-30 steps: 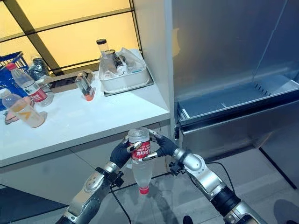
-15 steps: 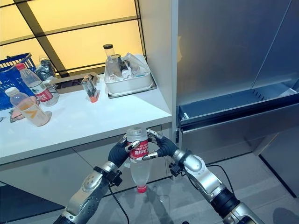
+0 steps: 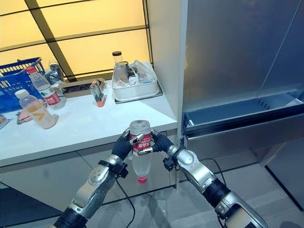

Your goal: Take the drinks into the refrigerator

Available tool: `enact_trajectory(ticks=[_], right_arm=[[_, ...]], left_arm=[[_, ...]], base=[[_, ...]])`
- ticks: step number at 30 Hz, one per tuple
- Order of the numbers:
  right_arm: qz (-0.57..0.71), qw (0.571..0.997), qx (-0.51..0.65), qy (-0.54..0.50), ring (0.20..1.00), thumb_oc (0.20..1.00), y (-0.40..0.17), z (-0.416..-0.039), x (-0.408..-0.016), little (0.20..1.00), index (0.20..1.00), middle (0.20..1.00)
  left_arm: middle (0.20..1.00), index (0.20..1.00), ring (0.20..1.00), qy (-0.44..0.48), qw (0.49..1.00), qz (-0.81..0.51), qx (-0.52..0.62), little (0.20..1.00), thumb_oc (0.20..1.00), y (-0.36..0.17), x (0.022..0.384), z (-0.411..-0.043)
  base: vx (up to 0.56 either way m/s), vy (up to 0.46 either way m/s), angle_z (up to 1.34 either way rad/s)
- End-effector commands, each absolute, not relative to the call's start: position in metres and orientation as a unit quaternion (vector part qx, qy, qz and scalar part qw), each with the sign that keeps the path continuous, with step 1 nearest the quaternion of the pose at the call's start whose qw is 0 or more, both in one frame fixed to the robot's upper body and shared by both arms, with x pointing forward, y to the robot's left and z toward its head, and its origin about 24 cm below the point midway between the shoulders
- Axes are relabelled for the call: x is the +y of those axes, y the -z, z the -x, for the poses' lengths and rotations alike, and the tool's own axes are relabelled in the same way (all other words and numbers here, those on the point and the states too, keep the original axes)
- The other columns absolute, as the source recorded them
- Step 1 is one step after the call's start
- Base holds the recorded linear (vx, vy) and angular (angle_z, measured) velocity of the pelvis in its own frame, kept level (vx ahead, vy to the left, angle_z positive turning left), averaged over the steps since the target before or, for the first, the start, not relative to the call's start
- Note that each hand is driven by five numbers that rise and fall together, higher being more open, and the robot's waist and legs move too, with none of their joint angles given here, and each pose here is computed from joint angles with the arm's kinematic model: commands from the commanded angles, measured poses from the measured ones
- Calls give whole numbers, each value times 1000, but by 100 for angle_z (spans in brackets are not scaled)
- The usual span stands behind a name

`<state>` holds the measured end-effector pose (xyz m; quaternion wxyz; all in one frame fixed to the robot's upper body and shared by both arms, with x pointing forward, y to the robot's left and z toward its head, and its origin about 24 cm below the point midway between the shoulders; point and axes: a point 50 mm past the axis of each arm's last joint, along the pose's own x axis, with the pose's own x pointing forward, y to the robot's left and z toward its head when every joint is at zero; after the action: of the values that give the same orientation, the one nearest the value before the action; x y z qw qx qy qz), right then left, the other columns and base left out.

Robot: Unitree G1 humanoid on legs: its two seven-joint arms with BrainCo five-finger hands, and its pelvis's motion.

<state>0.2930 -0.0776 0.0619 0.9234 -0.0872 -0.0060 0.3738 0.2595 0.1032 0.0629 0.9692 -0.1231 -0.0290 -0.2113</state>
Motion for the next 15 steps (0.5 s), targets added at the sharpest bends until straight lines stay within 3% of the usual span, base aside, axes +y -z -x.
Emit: enact_trajectory(ticks=[1,3,4,9,15], right_arm=[[56,886,-55,-457,1000,1000,-82,-282,-34,1000,1000,1000],[56,886,-55,-457,1000,1000,-82,-282,-34,1000,1000,1000],[94,905,31,-413,1000,1000,-32,-289,-48,1000,1000,1000],[17,898,-42,-438,1000,1000,-78,-287,-30,1000,1000,1000],[4,898,-13,-441,1000,1000,-62,-279,-22,1000,1000,1000]], left_arm=[[200,200,200,274,934,134,-189,200,200,-137,62,-287],[200,200,200,274,933,134,-189,200,200,-137,62,-287],[200,200,200,288,925,158,-193,200,200,-142,51,-285],[200,200,200,289,920,175,-201,200,200,-149,47,-283],[200,200,200,295,914,174,-217,200,200,-160,39,-286]], base=[[6,8,3],[0,0,0],[0,0,0],[0,0,0],[0,0,0]])
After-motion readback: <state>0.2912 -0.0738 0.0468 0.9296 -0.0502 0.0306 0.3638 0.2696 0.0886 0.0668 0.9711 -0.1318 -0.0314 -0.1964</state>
